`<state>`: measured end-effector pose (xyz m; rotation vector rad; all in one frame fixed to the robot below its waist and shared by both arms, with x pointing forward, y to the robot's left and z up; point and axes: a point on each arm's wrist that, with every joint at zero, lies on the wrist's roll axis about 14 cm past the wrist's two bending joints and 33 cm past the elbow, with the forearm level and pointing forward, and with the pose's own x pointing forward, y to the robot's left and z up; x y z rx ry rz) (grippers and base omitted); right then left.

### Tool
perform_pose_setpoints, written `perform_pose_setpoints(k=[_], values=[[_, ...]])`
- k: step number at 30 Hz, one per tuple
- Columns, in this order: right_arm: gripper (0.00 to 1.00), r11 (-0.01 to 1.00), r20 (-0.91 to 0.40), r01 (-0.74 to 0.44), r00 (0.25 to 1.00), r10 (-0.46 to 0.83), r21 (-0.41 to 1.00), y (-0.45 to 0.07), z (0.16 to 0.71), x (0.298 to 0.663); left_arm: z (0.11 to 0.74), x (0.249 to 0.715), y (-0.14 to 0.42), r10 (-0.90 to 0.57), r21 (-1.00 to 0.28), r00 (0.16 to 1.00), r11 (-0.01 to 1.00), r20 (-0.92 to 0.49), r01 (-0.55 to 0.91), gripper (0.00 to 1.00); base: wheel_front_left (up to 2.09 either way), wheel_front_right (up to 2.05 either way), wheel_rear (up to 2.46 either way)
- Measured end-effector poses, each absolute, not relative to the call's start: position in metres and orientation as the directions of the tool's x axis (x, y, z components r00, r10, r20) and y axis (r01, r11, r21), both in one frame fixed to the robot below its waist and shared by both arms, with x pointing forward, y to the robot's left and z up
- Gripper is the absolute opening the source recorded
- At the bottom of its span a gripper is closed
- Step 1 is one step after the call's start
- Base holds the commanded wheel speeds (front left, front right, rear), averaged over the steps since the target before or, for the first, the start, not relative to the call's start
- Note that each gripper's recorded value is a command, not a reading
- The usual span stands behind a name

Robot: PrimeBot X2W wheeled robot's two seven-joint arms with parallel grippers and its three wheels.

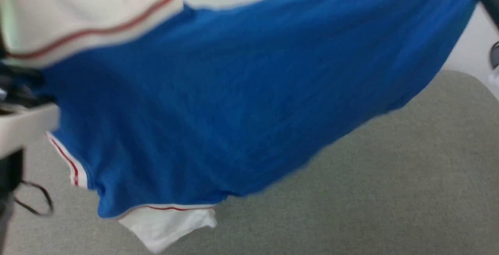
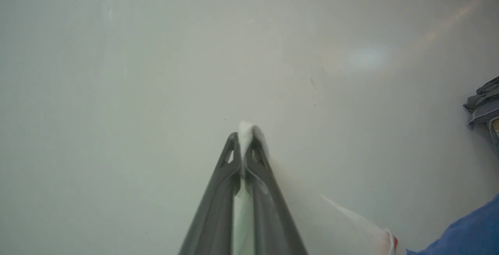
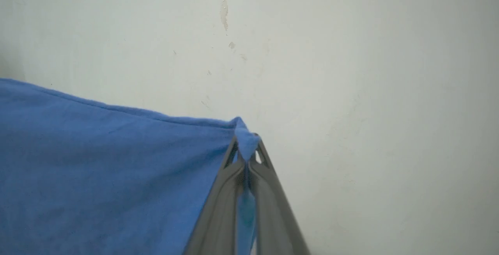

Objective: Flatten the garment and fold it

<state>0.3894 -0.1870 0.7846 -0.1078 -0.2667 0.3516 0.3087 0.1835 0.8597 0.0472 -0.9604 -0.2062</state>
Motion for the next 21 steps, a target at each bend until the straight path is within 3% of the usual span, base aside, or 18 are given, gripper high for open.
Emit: perform_pose_setpoints(k=[5, 9, 14, 21], values=[[0.0, 0.946, 0.282, -0.282, 0.906, 0.317, -0.159, -0.202, 0.802, 0.394, 0.887, 0.323, 0.174, -0.247, 0.191, 0.497, 0.968, 0.832, 0.162, 0.0, 0.0, 0.0, 0.0], [0.0, 0.956, 0.29, -0.253, 0.913, 0.287, -0.149, -0.212, 0.806, 0.415, 0.888, 0.364, 0.169, -0.294, 0.245, 0.535, 0.956, 0.792, 0.162, 0.0, 0.0, 0.0, 0.0], [0.0, 0.965, 0.287, -0.228, 0.923, 0.257, -0.13, -0.221, 0.802, 0.462, 0.879, 0.432, 0.164, -0.326, 0.284, 0.585, 0.944, 0.743, 0.166, 0.0, 0.0, 0.0, 0.0], [0.0, 0.98, 0.275, -0.153, 0.944, 0.183, -0.127, -0.241, 0.785, 0.546, 0.869, 0.531, 0.153, -0.306, 0.232, 0.617, 0.952, 0.725, 0.2, 0.0, 0.0, 0.0, 0.0]])
